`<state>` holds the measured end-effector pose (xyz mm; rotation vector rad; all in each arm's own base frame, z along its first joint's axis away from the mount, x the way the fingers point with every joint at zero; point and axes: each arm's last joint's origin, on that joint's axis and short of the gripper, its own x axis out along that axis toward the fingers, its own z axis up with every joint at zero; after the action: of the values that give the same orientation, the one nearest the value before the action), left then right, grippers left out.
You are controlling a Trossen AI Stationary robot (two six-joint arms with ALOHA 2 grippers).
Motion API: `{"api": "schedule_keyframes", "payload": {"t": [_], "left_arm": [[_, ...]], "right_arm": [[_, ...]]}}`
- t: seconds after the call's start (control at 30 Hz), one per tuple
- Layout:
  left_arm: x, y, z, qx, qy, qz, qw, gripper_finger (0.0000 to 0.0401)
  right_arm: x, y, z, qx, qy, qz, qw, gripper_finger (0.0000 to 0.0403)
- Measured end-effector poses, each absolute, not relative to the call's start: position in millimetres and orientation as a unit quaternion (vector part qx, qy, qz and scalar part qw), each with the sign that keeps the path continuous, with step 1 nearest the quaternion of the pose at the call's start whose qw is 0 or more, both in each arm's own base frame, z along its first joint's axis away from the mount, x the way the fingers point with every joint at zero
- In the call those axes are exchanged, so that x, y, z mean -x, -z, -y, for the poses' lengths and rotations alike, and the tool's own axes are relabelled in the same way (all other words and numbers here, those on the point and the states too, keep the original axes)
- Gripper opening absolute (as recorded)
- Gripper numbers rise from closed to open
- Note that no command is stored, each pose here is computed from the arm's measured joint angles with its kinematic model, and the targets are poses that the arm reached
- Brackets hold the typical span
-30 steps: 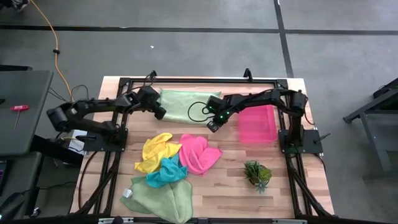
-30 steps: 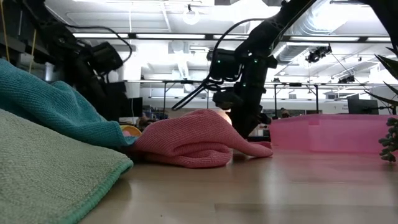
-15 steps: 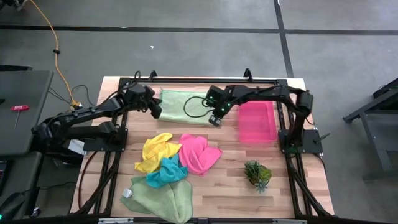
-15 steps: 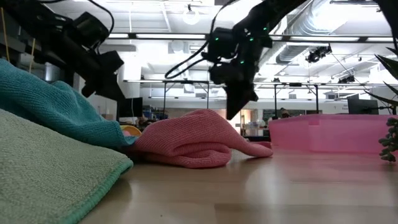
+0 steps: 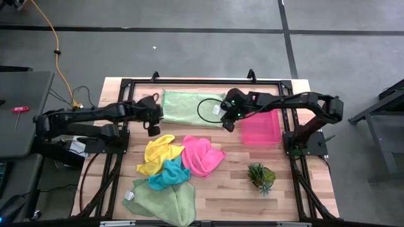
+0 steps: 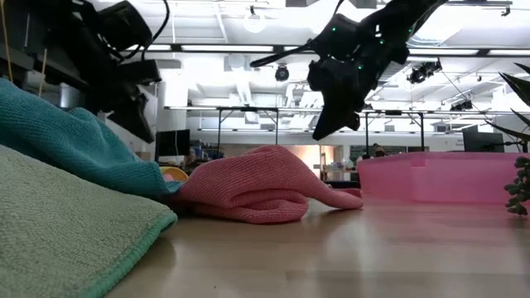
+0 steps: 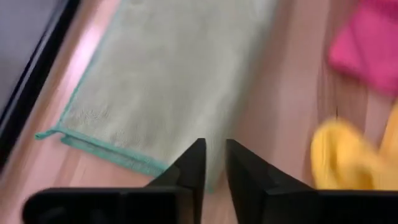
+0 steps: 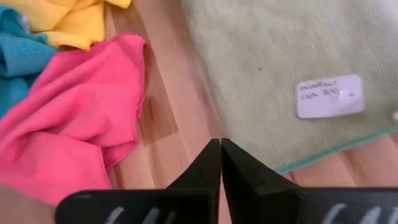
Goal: Fold microfiber towels
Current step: Fold the top light green microfiber cloth
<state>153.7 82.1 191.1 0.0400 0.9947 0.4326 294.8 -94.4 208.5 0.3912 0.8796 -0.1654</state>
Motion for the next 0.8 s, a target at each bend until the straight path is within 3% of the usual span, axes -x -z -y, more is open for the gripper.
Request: {"api": "schedule_keyframes", "payload": {"t": [0.23,0.4,0.57,0.8], "left_arm": [[-159,-176,-82,-0.063,-0.160,-0.560,0.810,0.0149],[-170,-158,-89,-0.091,-0.155,-0.600,0.780,0.0185],[-176,-142,-93,-0.112,-0.154,-0.634,0.750,0.0189],[-179,-134,-94,-0.100,-0.144,-0.639,0.749,0.0160]], "right_arm": [[-298,-204,97,-0.162,0.082,-0.436,0.882,0.0074],[-297,-203,99,-0.149,0.091,-0.441,0.881,0.0125],[-297,-203,99,-0.149,0.092,-0.441,0.880,0.0143],[-296,-201,98,-0.158,0.096,-0.449,0.874,0.0145]]}}
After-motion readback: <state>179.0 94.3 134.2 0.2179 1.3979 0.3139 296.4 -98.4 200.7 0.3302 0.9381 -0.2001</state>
